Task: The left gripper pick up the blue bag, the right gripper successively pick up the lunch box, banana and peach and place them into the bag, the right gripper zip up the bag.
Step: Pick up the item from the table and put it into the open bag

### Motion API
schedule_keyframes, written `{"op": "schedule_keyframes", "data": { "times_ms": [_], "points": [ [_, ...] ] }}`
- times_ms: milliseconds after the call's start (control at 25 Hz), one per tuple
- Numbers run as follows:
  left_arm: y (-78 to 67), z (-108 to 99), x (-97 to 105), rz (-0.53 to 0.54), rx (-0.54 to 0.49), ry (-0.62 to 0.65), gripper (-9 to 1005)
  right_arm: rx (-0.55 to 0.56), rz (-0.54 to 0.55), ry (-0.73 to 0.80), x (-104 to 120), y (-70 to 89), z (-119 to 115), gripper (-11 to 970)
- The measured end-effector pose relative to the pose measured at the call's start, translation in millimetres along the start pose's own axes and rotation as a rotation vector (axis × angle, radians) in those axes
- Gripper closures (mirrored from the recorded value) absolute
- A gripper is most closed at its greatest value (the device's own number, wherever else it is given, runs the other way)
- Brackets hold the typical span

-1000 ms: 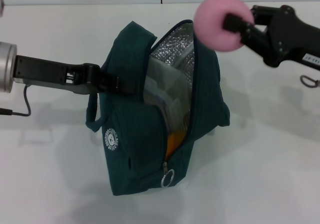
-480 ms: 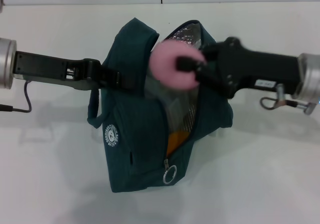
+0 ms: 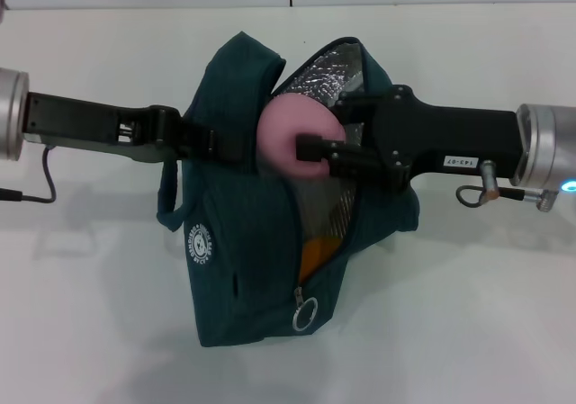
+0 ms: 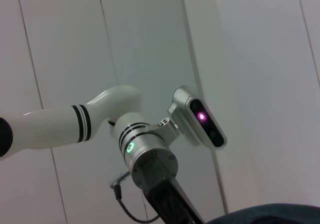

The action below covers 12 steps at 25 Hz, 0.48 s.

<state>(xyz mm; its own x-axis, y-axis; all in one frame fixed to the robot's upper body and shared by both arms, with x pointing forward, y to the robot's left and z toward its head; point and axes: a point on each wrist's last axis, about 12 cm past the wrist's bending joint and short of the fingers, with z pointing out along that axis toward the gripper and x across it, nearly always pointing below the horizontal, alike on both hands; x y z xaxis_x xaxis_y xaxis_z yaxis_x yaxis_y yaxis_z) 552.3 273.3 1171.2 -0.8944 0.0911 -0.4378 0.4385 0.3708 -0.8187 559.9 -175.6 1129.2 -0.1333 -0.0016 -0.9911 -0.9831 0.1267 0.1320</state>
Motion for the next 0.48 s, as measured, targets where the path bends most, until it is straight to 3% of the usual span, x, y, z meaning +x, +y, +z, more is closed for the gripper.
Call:
{"op": "schedule_keyframes", "data": {
  "times_ms": [240, 480],
  "points": [
    [0.8, -0.9, 0.6, 0.001, -0.001, 0.000, 949, -0.003, 0.008, 0.005, -0.8, -0.3, -1.7, 460],
    [1.7, -2.7, 1.3, -0.001, -0.004, -0.007, 949, 0.015, 0.012, -0.015, -3.2, -1.6, -7.8, 298]
  ]
}}
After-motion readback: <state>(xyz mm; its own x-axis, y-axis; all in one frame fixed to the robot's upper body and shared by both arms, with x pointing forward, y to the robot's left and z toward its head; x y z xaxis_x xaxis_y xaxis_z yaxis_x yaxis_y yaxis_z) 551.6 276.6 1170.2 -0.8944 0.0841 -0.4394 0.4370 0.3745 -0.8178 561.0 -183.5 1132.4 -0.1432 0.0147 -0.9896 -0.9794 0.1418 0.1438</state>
